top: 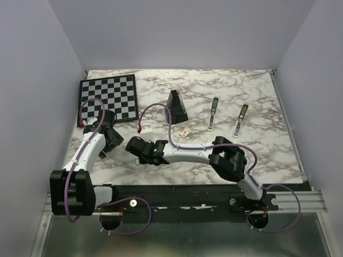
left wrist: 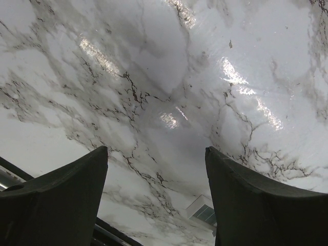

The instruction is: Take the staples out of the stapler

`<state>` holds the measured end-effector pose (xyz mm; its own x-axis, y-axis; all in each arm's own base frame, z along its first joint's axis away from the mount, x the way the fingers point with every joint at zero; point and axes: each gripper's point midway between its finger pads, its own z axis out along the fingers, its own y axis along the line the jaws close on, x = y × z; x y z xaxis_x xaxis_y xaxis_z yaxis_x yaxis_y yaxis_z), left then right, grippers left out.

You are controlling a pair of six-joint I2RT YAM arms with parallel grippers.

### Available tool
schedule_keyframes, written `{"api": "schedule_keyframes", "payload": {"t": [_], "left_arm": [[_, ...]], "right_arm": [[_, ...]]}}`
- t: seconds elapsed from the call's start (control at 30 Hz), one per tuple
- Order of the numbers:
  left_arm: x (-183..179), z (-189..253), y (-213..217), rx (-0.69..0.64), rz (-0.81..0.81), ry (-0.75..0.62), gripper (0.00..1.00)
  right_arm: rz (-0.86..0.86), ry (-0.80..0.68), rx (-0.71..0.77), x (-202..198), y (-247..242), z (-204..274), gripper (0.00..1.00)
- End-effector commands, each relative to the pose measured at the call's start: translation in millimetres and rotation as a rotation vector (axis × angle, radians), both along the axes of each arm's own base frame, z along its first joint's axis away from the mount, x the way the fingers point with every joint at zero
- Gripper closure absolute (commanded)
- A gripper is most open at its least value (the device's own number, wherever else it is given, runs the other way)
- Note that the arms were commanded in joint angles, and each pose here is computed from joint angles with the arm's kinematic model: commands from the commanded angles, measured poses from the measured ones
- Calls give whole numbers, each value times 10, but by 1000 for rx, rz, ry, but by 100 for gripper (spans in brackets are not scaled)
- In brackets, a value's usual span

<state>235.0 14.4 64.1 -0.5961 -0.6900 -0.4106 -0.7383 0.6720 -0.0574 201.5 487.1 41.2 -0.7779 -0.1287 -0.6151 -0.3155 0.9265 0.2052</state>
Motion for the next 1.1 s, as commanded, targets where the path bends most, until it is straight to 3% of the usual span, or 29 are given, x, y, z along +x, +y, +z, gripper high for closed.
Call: {"api": "schedule_keyframes", "payload": {"t": [0.0, 0.73, 1.07], "left_arm": [[43, 64, 62, 23, 22, -13, 18], [48, 73, 64, 24, 24, -15, 18], [49, 73, 67, 25, 26, -15, 18]], "right_arm": [[-43, -26, -20, 46, 19, -49, 77], [-54, -24, -32, 21, 28, -49, 75], [-69, -27, -35, 19, 15, -23, 66]]}}
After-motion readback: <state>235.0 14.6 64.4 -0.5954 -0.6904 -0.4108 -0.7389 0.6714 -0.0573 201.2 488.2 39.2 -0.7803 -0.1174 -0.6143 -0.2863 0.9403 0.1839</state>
